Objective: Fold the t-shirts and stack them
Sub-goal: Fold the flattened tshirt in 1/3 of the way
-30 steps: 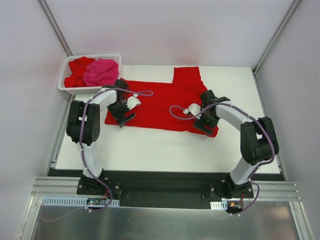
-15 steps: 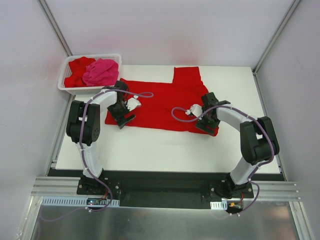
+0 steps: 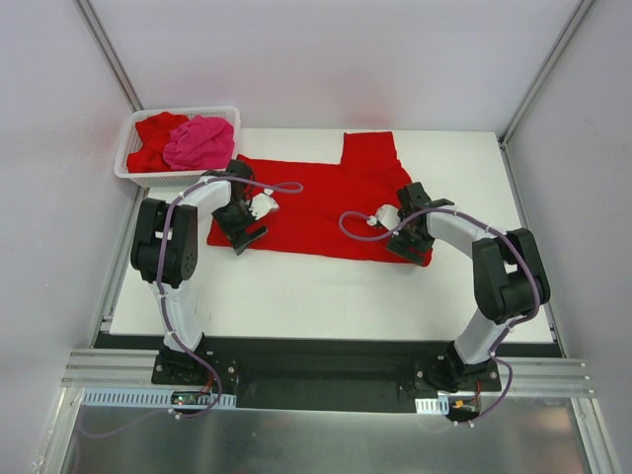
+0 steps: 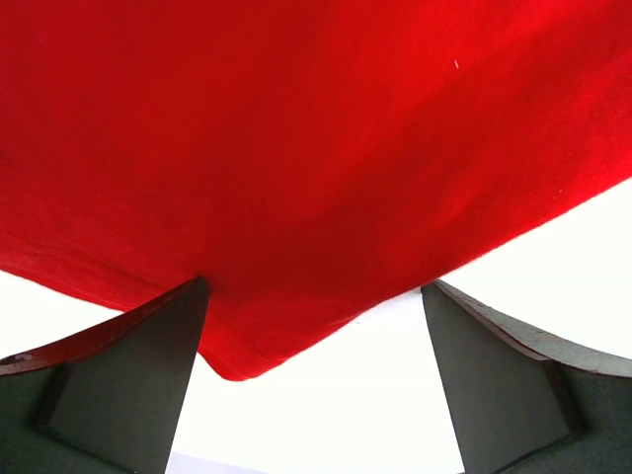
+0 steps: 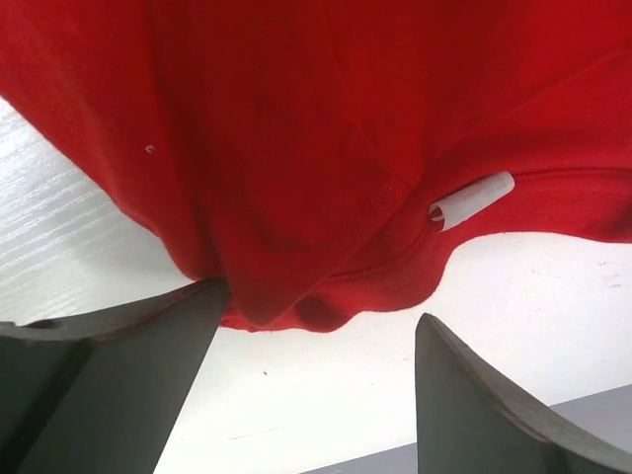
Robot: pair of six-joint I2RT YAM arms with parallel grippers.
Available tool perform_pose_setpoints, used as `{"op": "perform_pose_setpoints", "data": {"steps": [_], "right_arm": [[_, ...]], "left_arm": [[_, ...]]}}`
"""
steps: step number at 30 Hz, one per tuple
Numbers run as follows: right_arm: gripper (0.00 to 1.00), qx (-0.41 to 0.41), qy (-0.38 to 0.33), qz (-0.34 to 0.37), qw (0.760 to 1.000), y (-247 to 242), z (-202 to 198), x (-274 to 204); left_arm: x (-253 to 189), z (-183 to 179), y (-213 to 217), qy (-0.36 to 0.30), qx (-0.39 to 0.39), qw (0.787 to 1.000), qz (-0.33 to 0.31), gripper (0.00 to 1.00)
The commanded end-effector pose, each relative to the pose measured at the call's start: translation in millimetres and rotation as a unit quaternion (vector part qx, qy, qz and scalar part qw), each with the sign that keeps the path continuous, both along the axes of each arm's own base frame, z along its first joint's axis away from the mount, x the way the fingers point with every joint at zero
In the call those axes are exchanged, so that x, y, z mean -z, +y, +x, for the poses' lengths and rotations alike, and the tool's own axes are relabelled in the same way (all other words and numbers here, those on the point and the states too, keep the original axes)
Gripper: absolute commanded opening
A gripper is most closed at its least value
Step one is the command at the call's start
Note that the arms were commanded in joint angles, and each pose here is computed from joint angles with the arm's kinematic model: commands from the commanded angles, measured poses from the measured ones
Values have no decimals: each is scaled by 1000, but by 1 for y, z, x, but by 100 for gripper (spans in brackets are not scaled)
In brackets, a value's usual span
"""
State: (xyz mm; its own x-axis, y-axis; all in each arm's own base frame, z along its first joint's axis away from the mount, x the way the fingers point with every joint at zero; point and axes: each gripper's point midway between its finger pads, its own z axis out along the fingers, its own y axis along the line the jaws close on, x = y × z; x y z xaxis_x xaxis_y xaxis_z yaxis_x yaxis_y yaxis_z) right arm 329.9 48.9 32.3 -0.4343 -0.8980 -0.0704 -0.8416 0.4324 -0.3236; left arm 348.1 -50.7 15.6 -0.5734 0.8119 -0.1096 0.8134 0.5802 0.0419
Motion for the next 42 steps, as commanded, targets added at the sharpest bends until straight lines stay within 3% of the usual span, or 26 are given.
{"op": "perform_pose_setpoints", "data": {"steps": [1,12,21,25,37,42], "right_arm": [[81,7,4,-14,1000,-7,-1,0],[81,1,24,-44,999,-29,-6,8],[84,26,38,-5,999,-16,-10,-40],[85,28,-4,31,999,-6,1,-69],[85,45,-43,47,997,8,39,-31],[85,45,-47,41,997,10,50,-19]], "left_arm": [[22,-27,7,48,14,999,10,91],[17,-38,23,48,9,999,22,91],[3,-27,24,23,2,999,26,92],[-9,-25,24,8,10,1000,24,92],[-50,53,16,-86,-11,996,25,92],[-42,72,11,-87,-18,996,19,92]]}}
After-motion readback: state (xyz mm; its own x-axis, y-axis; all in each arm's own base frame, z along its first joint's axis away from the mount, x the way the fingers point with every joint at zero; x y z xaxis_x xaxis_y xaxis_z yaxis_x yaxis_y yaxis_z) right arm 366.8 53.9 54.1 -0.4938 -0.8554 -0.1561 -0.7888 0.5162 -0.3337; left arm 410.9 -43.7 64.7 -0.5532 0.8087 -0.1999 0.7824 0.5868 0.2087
